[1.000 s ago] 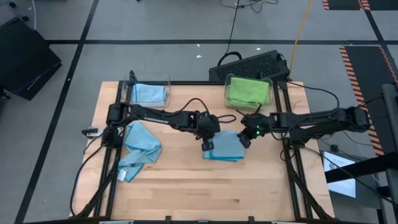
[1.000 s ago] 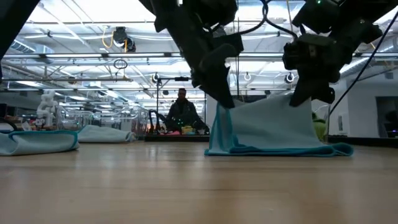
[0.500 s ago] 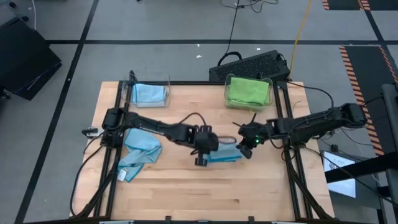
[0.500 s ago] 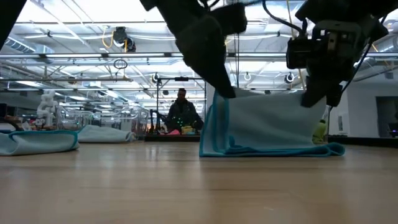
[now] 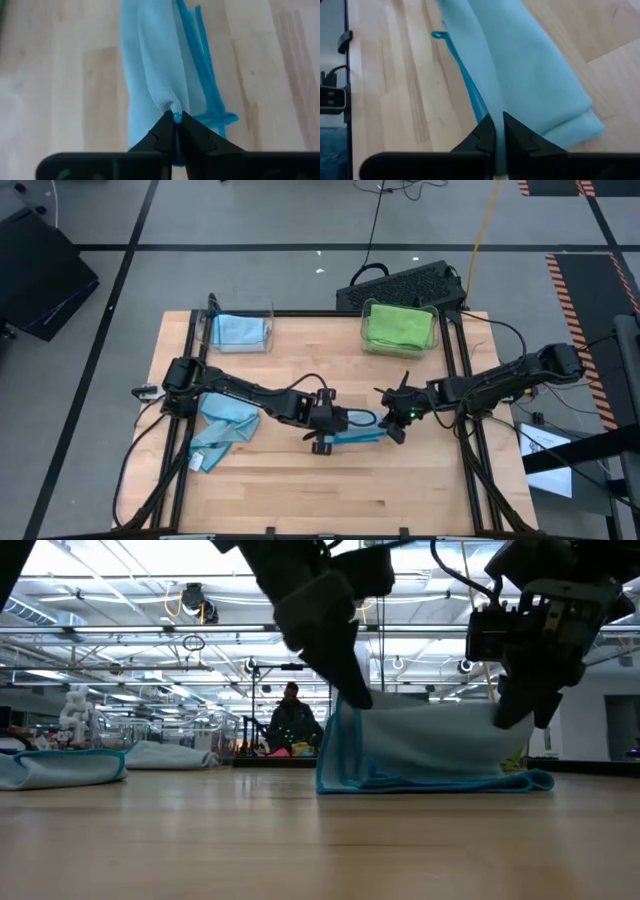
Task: Sort microfiber towel by color & place in baskets
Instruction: Fold the right blue towel, then stack the right blue towel on top of the blue towel in the left transparent bin
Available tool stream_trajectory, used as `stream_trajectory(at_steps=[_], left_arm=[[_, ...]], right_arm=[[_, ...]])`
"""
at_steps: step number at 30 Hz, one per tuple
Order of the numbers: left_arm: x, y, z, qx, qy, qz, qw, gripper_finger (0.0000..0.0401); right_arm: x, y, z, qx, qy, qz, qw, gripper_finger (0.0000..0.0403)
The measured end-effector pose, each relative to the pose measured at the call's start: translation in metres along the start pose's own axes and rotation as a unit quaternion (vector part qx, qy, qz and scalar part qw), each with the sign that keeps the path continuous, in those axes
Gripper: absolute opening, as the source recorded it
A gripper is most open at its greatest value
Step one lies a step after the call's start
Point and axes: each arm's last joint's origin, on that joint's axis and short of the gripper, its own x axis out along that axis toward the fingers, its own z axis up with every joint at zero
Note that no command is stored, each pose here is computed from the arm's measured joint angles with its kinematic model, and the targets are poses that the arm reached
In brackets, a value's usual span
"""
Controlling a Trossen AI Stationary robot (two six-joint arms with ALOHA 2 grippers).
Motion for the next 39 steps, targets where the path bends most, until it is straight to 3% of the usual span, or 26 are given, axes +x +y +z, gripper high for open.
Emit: stream_trajectory(at_steps=[5, 12, 16, 20, 24, 28, 31, 34, 39], left_arm=[[0.005, -0.003, -0.008, -0.008, 0.009, -0.03, 0.999, 0.0052], [0.005, -0.006, -0.005, -0.01, -0.008, -0.051, 0.999, 0.011], [0.005, -0.005, -0.004, -0.053, -0.011, -0.066, 0.996, 0.0145], [-0.006, 0.001, -0.003, -0.104, -0.004, -0.098, 0.99, 0.017], [-0.019, 0.013, -0.002, -0.139, -0.001, -0.111, 0.984, 0.0178], [-0.019, 0.025, 0.005, -0.166, -0.04, -0.108, 0.979, 0.017], [0.004, 0.027, -0.001, -0.171, -0.074, -0.122, 0.975, 0.0144], [0.024, 0.029, -0.015, -0.188, -0.065, -0.136, 0.971, 0.0106], [0.036, 0.038, -0.03, -0.201, -0.06, -0.081, 0.974, 0.004]], right_arm=[[0.001, 0.002, -0.001, -0.014, 0.003, 0.009, 1.0, 0.0051], [0.001, 0.006, -0.002, -0.003, 0.005, 0.026, 1.0, 0.0139], [0.001, 0.007, -0.002, 0.005, 0.004, 0.03, 1.0, 0.0176], [0.0, 0.011, 0.002, 0.003, -0.01, 0.057, 0.998, 0.0189], [0.0, 0.016, 0.008, -0.007, -0.044, 0.078, 0.996, 0.018], [0.005, 0.012, 0.01, -0.028, -0.081, 0.056, 0.995, 0.0153], [0.013, 0.002, 0.008, -0.02, -0.094, 0.057, 0.994, 0.0124], [0.019, -0.006, 0.004, -0.006, -0.1, 0.056, 0.993, 0.0089], [0.024, -0.024, -0.006, 0.009, -0.104, 0.021, 0.994, 0.0036]])
